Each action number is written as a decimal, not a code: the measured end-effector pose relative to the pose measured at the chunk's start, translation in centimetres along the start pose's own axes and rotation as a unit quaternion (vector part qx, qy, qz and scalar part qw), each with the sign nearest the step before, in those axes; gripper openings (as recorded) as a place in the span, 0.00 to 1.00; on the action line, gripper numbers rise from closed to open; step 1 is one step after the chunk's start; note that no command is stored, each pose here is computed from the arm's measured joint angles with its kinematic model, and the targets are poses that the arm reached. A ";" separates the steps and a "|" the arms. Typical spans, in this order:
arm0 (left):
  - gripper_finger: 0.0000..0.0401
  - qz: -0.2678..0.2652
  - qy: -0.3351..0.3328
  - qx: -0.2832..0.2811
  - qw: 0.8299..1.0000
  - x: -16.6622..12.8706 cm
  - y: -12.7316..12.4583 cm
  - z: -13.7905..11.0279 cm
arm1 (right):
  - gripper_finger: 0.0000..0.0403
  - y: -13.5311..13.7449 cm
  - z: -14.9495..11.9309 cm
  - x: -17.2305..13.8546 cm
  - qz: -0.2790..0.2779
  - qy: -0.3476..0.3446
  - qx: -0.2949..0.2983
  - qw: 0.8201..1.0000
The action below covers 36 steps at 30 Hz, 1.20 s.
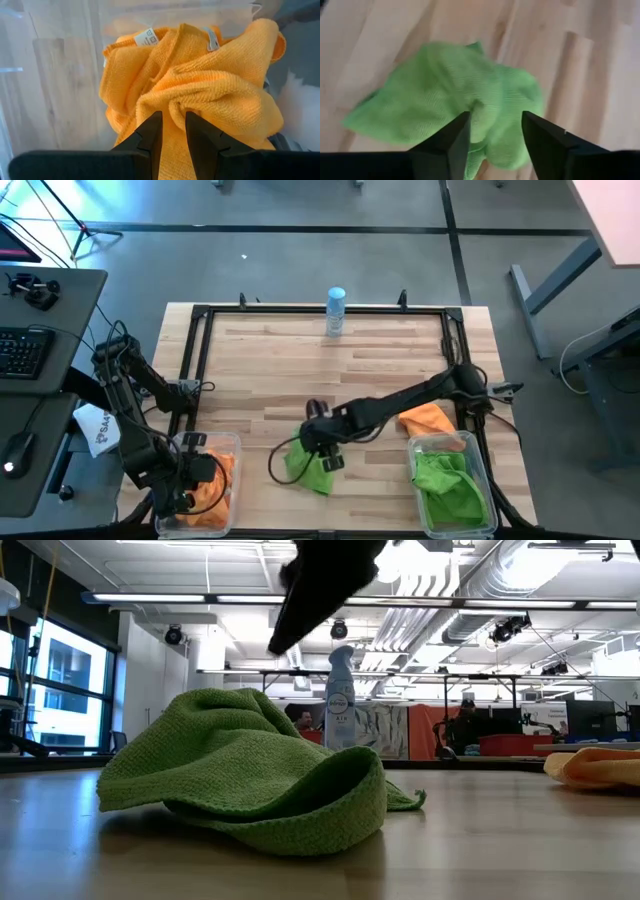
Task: Sort microfiber towel by color & place in baskets
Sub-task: Put the green microfiber cloth into the right transparent bin
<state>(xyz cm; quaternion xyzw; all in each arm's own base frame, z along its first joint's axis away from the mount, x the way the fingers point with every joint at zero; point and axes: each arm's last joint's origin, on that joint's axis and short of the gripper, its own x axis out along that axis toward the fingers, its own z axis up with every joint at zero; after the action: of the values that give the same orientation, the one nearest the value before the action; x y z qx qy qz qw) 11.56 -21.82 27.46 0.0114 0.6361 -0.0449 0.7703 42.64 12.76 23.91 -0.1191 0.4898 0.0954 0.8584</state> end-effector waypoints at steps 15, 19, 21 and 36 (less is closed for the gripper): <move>0.18 0.010 -0.015 -0.004 1.000 0.0 0.1 0.1 | 0.49 0.3 -0.8 6.7 0.013 0.017 -0.057 0.998; 0.18 0.013 -0.021 -0.003 1.000 0.0 0.1 0.1 | 0.45 0.2 -1.6 8.4 0.028 0.039 -0.050 0.998; 0.18 0.014 -0.022 0.003 1.000 0.0 0.1 0.1 | 0.41 0.3 -1.8 8.9 0.030 0.045 -0.051 0.997; 0.18 0.004 -0.061 -0.013 0.998 -4.1 0.8 2.5 | 0.03 0.0 -2.1 4.1 0.004 0.097 0.041 0.994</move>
<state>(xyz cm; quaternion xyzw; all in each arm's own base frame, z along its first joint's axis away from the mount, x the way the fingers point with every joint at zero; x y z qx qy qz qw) 13.32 -21.03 31.88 0.0013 0.5886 -0.0339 0.8077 42.98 12.37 19.33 -0.0906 0.5744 0.0663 0.8108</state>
